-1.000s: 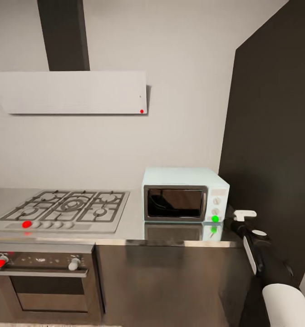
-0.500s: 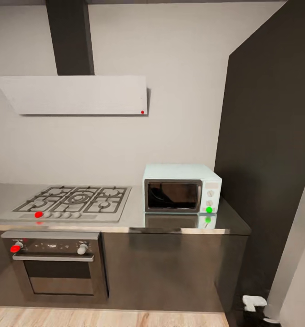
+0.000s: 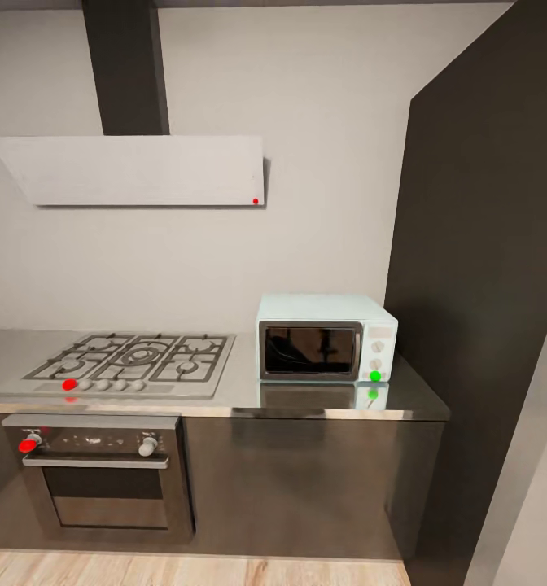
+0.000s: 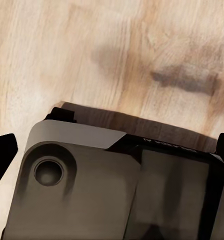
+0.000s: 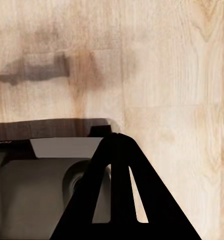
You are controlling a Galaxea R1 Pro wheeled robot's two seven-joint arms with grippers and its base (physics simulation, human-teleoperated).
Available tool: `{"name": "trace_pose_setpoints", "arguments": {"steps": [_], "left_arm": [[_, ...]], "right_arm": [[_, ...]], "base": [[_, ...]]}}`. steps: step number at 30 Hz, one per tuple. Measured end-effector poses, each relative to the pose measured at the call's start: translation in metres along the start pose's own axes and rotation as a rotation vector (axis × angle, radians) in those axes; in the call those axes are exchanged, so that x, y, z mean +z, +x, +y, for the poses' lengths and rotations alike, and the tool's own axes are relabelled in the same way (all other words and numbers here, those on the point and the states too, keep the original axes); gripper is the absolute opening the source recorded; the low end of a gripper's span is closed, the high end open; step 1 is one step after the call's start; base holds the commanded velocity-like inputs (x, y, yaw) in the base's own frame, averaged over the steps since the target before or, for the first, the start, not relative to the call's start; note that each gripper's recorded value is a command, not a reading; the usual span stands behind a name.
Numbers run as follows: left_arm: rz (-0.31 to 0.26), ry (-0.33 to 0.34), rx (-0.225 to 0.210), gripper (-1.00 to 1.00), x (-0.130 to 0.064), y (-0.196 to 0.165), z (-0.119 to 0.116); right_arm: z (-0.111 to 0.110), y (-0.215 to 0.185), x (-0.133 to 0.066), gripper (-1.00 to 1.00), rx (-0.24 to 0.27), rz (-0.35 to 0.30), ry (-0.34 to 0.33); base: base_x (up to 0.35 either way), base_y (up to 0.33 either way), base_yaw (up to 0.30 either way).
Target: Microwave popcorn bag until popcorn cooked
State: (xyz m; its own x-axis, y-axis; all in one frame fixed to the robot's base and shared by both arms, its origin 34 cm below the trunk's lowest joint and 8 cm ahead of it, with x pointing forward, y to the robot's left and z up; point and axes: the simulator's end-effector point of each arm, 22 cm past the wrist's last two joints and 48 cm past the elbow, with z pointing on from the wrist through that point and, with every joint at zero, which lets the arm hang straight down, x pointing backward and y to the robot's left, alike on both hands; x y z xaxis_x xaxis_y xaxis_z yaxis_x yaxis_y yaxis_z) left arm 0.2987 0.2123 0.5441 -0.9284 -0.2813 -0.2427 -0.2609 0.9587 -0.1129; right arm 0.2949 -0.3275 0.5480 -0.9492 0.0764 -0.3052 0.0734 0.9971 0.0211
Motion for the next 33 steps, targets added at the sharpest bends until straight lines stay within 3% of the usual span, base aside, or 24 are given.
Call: {"name": "trace_pose_setpoints", "arguments": {"steps": [7,8,10,12,33], "left_arm": [[-0.007,-0.006,0.01,1.0,0.0,-0.004,0.005],[-0.007,-0.006,0.011,1.0,0.0,-0.004,0.005],[-0.008,-0.006,0.013,1.0,0.0,-0.004,0.005],[-0.008,-0.006,0.015,1.0,0.0,-0.004,0.005],[-0.008,-0.007,0.014,1.0,0.0,-0.005,0.005]], "right_arm": [[-0.001,-0.001,0.0,-1.0,0.006,-0.003,0.009],[0.009,0.0,0.001,-1.0,0.008,-0.002,-0.002],[0.065,0.004,0.004,-1.0,0.012,0.003,-0.074],[0.077,0.005,0.004,-1.0,0.015,0.005,-0.089],[0.078,0.005,0.004,-1.0,0.012,0.004,-0.091]], "base": [[0.0,0.0,0.0],[0.0,0.0,0.0],[0.0,0.0,0.0],[0.0,0.0,0.0],[0.0,0.0,0.0]]}}
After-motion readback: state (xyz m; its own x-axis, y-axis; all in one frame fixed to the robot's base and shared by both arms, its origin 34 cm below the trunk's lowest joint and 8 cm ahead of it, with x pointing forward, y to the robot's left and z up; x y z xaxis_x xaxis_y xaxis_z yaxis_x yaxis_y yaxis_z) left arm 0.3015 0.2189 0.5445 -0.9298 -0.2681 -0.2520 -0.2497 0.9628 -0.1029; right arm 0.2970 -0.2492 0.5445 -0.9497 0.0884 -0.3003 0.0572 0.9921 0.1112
